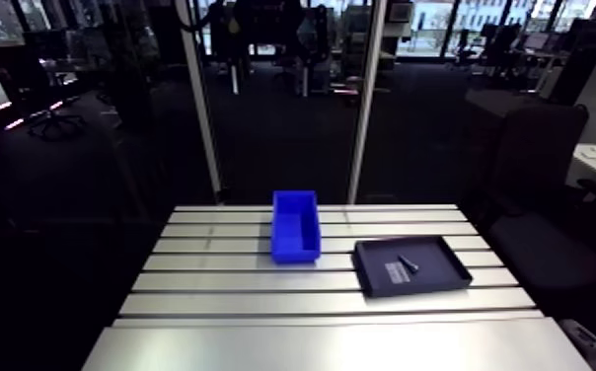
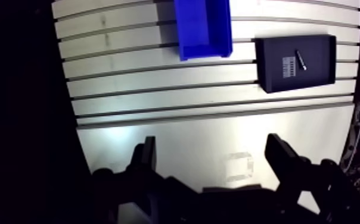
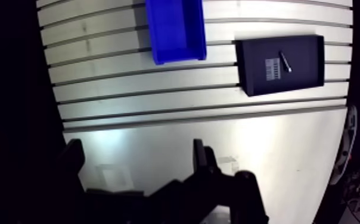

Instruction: Pick up the M10 bolt from the tray and put it into the blue bin.

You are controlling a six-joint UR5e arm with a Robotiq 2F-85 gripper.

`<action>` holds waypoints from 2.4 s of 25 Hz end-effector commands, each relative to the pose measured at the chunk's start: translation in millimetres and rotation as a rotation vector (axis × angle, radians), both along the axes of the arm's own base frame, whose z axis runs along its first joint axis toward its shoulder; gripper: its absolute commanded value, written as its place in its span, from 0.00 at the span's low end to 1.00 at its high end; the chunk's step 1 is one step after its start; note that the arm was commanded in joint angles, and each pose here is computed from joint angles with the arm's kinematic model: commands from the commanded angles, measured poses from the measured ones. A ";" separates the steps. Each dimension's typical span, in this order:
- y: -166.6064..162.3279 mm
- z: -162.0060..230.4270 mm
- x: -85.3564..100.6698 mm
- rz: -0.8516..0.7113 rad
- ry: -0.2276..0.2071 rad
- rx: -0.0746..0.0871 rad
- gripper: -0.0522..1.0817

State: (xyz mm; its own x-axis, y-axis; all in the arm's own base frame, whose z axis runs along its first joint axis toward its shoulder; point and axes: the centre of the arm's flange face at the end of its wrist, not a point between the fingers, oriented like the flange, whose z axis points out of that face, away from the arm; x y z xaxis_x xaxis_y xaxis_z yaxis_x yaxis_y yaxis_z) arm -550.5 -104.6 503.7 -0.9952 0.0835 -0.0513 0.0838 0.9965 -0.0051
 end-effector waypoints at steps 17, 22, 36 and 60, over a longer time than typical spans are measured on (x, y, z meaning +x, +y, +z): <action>0.1 4.8 3.2 0.022 0.009 0.002 0.05; 30.1 -7.3 -4.0 0.172 0.015 0.005 0.05; 157.9 -75.1 -18.0 0.498 0.044 0.039 0.05; 232.9 -211.2 8.9 0.512 -0.062 0.001 0.05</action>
